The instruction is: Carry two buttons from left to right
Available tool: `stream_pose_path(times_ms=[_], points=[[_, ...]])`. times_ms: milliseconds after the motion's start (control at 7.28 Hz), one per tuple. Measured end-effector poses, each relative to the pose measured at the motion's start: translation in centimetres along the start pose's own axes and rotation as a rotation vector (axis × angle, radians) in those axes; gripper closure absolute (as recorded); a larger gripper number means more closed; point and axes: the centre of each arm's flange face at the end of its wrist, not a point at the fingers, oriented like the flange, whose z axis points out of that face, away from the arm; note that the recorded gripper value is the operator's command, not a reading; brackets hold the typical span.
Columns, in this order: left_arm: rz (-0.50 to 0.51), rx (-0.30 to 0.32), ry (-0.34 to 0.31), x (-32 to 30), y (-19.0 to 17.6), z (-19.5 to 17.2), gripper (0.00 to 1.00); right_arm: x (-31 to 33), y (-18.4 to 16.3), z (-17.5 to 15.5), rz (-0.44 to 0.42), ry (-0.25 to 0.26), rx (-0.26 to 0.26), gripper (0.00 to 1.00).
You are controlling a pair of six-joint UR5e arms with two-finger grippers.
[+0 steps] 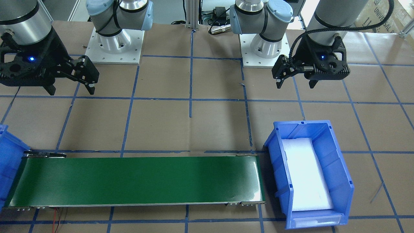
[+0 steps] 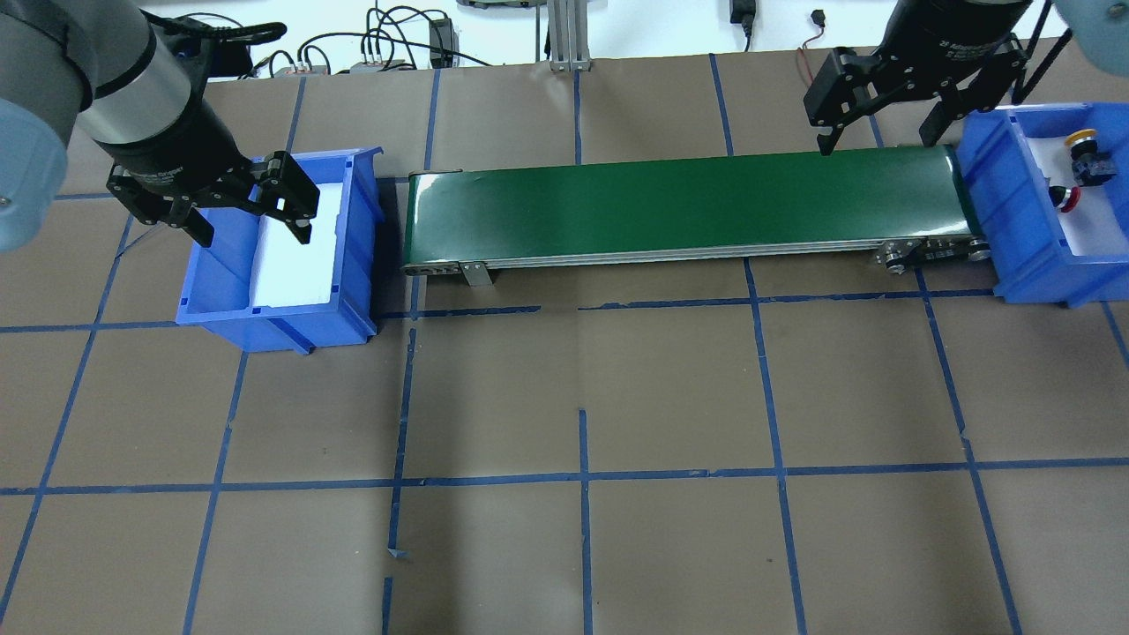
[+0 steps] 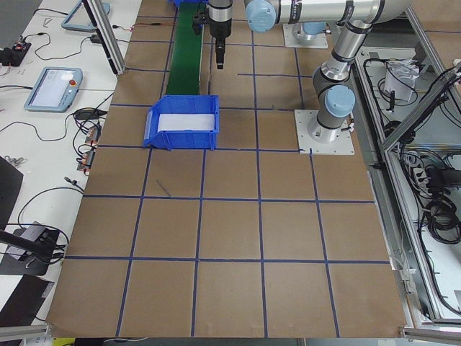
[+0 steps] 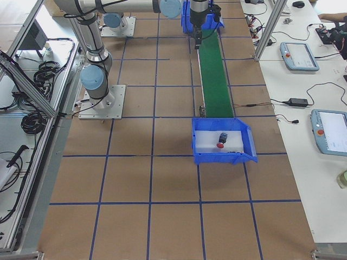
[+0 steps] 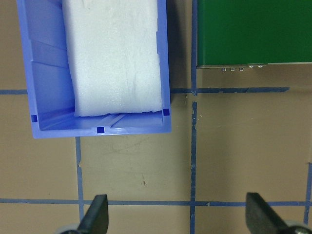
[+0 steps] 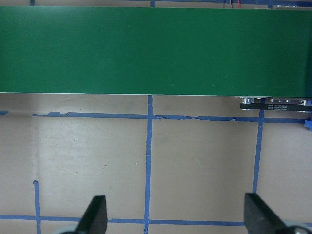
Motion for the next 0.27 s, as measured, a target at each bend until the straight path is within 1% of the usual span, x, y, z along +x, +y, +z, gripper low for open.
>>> stream_pose_path(times_ms=[275], points=[[0.001,-0.001,0.000,0.00,-0.02,0.04,0.00,0.00,0.00,0.02,0.003,0.000,-0.001,0.00]])
